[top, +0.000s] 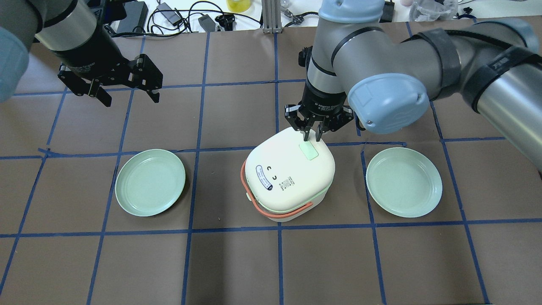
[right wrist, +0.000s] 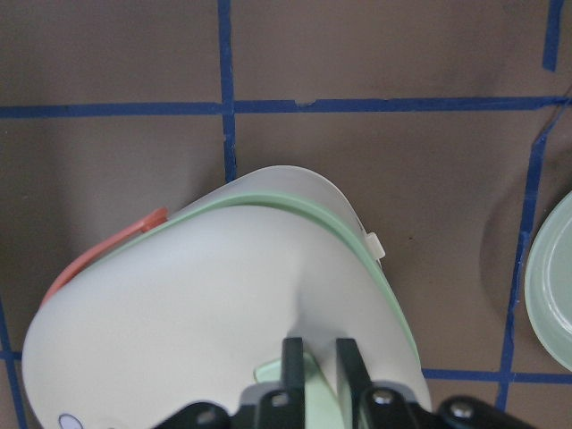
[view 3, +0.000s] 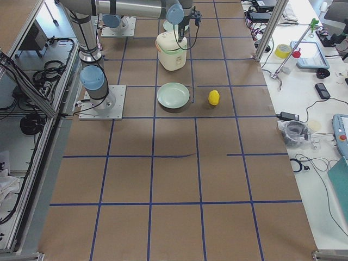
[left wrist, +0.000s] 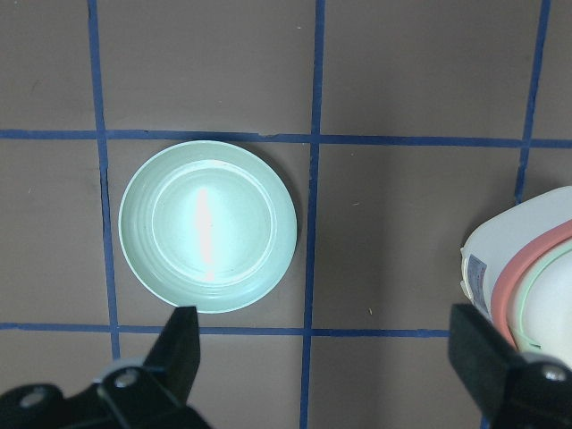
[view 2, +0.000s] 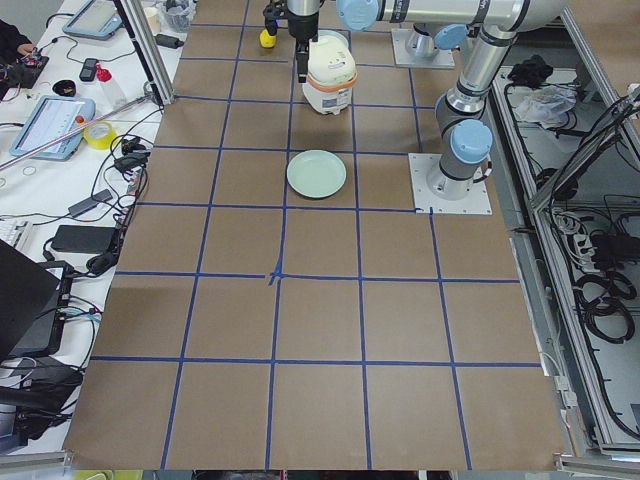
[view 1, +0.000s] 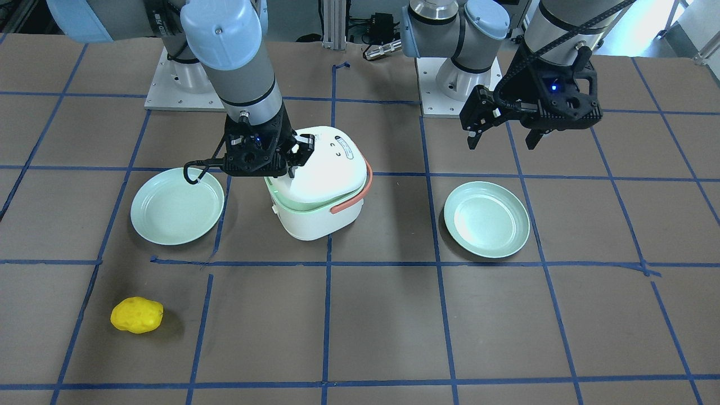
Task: Press rice cooker button
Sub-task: 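Lift the right gripper away from the cooker as the lid opens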
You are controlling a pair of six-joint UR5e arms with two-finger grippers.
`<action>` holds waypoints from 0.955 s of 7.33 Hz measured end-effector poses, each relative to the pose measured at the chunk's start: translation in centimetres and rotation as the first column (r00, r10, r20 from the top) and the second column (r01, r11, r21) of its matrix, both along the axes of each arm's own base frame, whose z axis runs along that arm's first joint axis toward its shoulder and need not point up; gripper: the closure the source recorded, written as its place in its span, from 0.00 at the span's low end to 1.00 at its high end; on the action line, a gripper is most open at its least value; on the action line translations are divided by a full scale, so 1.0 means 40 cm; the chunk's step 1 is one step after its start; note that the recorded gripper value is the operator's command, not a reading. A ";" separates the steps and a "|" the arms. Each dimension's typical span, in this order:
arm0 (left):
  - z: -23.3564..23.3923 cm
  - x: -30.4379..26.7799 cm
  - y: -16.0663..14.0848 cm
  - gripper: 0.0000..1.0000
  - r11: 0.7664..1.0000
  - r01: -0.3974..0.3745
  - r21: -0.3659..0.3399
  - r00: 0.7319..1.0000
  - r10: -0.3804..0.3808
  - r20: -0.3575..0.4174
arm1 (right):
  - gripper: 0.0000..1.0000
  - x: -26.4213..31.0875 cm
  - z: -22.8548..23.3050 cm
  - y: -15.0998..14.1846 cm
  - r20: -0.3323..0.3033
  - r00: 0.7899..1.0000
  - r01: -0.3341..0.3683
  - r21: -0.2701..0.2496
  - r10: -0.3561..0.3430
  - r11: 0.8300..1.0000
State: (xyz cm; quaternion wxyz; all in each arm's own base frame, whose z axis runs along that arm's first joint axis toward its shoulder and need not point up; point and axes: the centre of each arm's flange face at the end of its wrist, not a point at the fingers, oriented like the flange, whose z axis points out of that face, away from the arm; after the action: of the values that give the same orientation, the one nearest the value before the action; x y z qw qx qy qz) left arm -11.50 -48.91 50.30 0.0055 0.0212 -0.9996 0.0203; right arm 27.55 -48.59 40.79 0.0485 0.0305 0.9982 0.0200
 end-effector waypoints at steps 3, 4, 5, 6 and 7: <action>0.000 0.000 0.000 0.00 1.000 0.000 0.000 1.000 0.000 0.000 | 0.00 -0.052 0.158 -0.066 -0.039 0.991 0.126 -0.101 -0.130 0.987; 0.000 0.000 0.000 0.00 1.000 0.000 0.000 1.000 0.000 0.000 | 0.00 -0.098 0.189 -0.085 -0.053 0.987 0.145 -0.112 -0.151 0.983; 0.000 0.000 0.000 0.00 1.000 0.000 0.000 1.000 0.000 0.000 | 0.00 -0.148 0.211 -0.096 -0.067 0.986 0.144 -0.119 -0.152 0.982; 0.000 0.000 0.000 0.00 1.000 -0.001 0.000 1.000 0.001 0.000 | 0.00 -0.195 0.226 -0.102 -0.091 0.986 0.127 -0.122 -0.138 0.984; 0.000 0.000 0.000 0.00 1.000 -0.001 0.000 1.000 0.001 0.000 | 0.00 -0.236 0.235 -0.103 -0.114 0.986 0.104 -0.117 -0.117 0.988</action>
State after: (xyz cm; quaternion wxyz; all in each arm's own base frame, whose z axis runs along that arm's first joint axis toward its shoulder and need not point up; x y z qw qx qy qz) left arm -11.51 -48.91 50.30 0.0055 0.0217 -0.9995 0.0203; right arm 18.09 -52.70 50.21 -0.0095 0.0842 0.9956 -0.0401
